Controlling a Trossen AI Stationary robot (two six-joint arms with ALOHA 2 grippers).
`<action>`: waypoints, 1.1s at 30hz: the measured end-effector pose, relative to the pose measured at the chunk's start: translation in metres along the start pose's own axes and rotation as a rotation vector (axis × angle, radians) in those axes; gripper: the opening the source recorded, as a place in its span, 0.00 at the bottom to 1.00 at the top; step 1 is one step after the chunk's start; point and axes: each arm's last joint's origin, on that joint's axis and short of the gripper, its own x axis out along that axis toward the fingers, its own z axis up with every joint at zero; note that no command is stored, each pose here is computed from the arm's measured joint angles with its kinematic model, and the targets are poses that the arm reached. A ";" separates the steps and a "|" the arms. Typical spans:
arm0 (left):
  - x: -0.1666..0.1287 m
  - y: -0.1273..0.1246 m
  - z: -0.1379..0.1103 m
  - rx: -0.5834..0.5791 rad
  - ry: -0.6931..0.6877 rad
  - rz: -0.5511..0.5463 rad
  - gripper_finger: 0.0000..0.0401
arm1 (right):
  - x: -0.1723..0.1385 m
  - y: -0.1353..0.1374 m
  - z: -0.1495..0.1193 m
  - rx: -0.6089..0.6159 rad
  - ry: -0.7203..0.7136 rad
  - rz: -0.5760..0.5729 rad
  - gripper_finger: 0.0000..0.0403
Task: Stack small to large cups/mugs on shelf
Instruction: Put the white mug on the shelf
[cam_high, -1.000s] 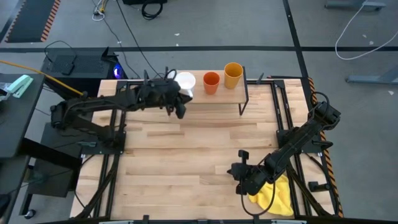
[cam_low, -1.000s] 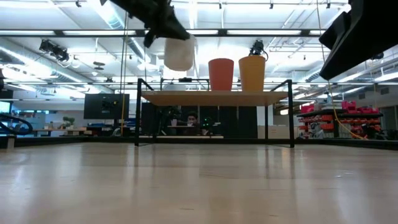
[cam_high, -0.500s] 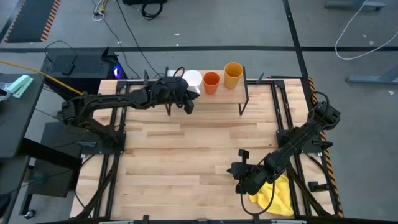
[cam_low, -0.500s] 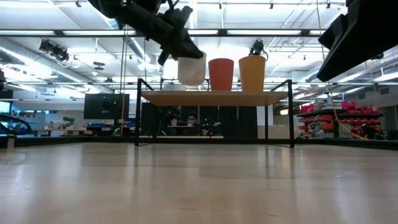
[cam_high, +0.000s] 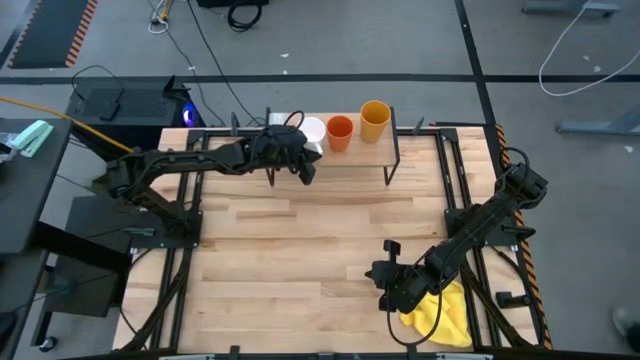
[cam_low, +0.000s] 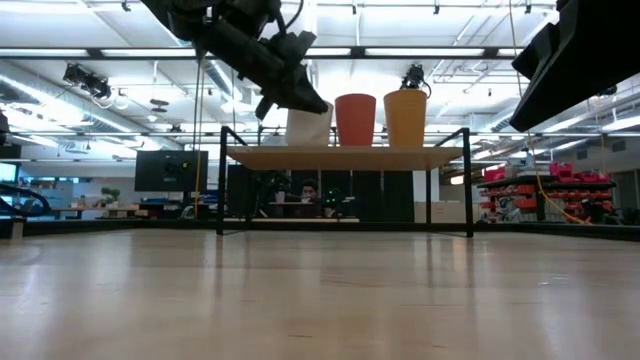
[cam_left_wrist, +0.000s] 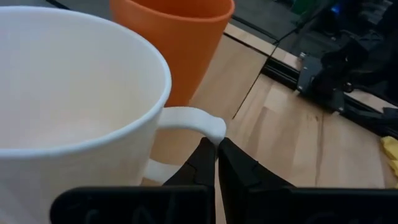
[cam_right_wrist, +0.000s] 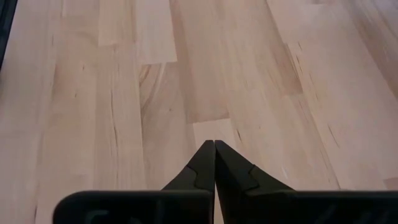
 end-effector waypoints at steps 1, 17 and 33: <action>0.000 0.000 0.000 -0.001 0.001 0.000 0.02 | 0.000 0.000 0.000 0.000 0.000 0.000 0.02; 0.001 0.002 0.002 -0.096 -0.036 0.057 0.04 | 0.000 0.000 0.000 0.000 0.000 0.001 0.02; 0.001 0.001 0.002 -0.129 -0.037 0.056 0.11 | 0.000 0.000 0.000 -0.003 0.000 0.001 0.03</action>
